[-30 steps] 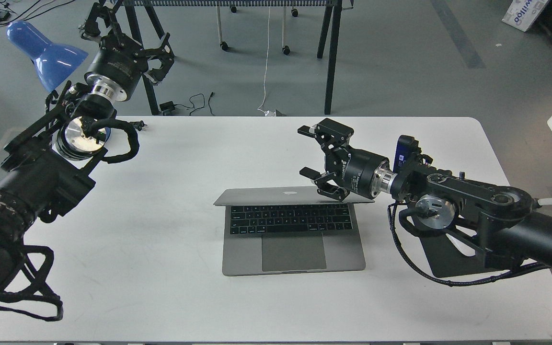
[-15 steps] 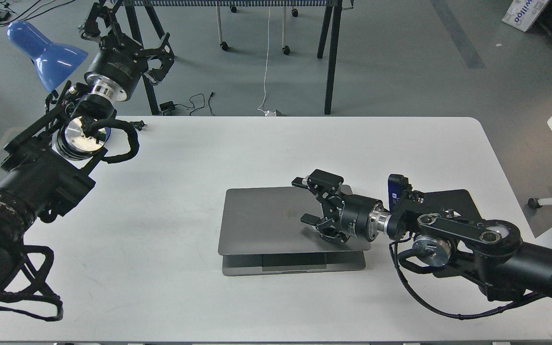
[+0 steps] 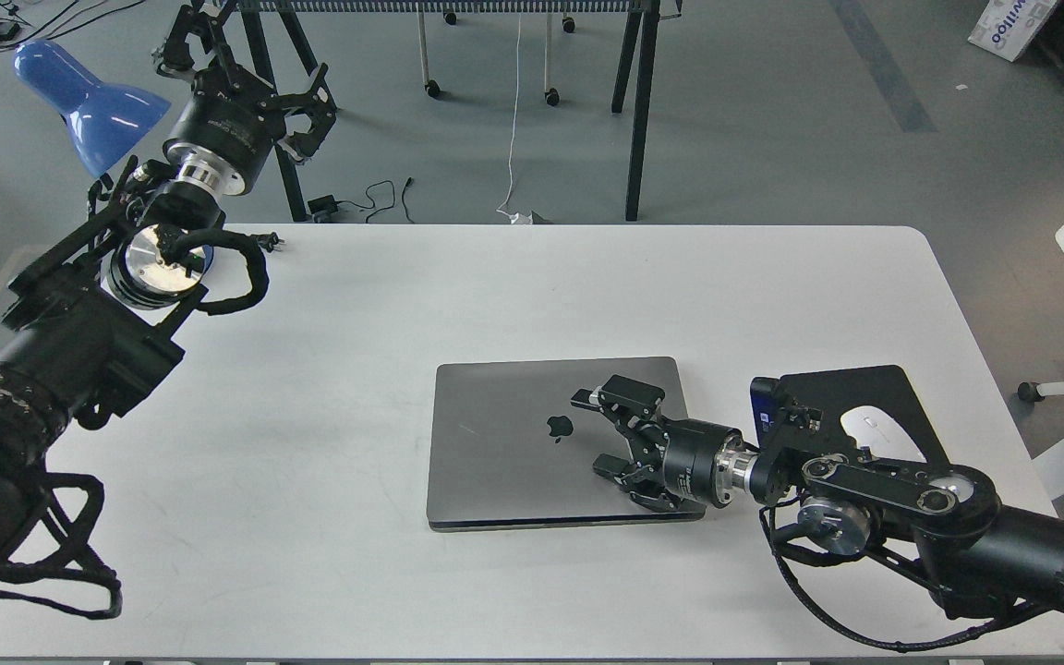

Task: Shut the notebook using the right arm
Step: 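Press the right gripper on the closed lid to seat it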

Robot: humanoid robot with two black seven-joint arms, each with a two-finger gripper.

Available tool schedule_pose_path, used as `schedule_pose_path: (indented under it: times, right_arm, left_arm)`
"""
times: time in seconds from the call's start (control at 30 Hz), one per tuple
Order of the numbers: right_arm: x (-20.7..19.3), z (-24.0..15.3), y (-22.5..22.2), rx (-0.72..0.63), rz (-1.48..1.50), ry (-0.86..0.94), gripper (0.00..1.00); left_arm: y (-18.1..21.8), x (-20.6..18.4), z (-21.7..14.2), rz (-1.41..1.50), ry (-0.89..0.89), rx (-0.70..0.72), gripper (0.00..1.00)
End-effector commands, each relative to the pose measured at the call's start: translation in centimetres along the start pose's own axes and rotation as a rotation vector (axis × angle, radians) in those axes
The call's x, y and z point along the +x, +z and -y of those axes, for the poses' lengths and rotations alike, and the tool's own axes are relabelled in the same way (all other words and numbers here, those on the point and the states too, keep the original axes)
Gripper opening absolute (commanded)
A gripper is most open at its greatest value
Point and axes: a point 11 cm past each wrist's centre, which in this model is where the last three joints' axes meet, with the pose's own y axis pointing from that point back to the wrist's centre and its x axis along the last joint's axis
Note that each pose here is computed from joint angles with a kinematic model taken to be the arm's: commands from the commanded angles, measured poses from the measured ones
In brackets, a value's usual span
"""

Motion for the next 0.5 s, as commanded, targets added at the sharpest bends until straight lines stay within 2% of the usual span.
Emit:
schedule_pose_path:
  times: [0.0,0.47]
  right_arm:
    - [0.57,0.0,0.67,-0.016,0.001,0.024,1.0]
    - [0.21,0.79,0.46,-0.026,-0.003,0.02,1.0]
  left_arm:
    - [-0.09,0.0,-0.03,-0.001,-0.001,0.001,1.0]
    - [-0.07,0.0,-0.02,-0.002,0.0,0.0,1.0]
